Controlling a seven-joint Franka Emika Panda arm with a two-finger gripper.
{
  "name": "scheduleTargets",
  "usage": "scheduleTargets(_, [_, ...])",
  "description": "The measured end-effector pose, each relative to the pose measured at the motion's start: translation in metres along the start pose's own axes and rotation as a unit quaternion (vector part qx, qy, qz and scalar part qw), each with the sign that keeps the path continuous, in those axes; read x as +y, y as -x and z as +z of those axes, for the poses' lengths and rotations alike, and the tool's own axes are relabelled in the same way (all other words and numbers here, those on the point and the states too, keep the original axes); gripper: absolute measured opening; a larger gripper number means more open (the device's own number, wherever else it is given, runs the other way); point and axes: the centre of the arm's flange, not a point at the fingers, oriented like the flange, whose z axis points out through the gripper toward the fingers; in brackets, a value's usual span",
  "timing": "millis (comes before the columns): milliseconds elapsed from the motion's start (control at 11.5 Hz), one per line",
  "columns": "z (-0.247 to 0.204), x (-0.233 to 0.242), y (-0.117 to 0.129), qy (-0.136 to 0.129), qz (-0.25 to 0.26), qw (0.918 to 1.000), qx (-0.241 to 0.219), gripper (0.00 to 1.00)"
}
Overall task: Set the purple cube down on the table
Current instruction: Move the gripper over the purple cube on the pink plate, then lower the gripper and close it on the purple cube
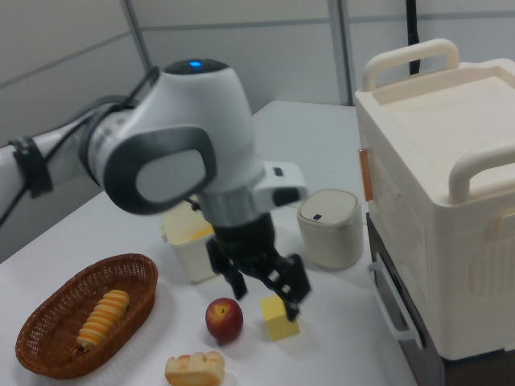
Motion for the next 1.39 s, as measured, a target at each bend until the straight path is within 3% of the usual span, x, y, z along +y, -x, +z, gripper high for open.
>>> scheduleTargets(610, [0.098, 0.145, 0.029, 0.024, -0.083, 0.9961, -0.013, 1.00])
scheduleTargets(958, [0.154, 0.180, 0.028, 0.056, -0.127, 0.9889, -0.053, 1.00])
scheduleTargets(1393, [0.212, 0.215, 0.040, 0.043, -0.145, 0.9860, -0.070, 1.00])
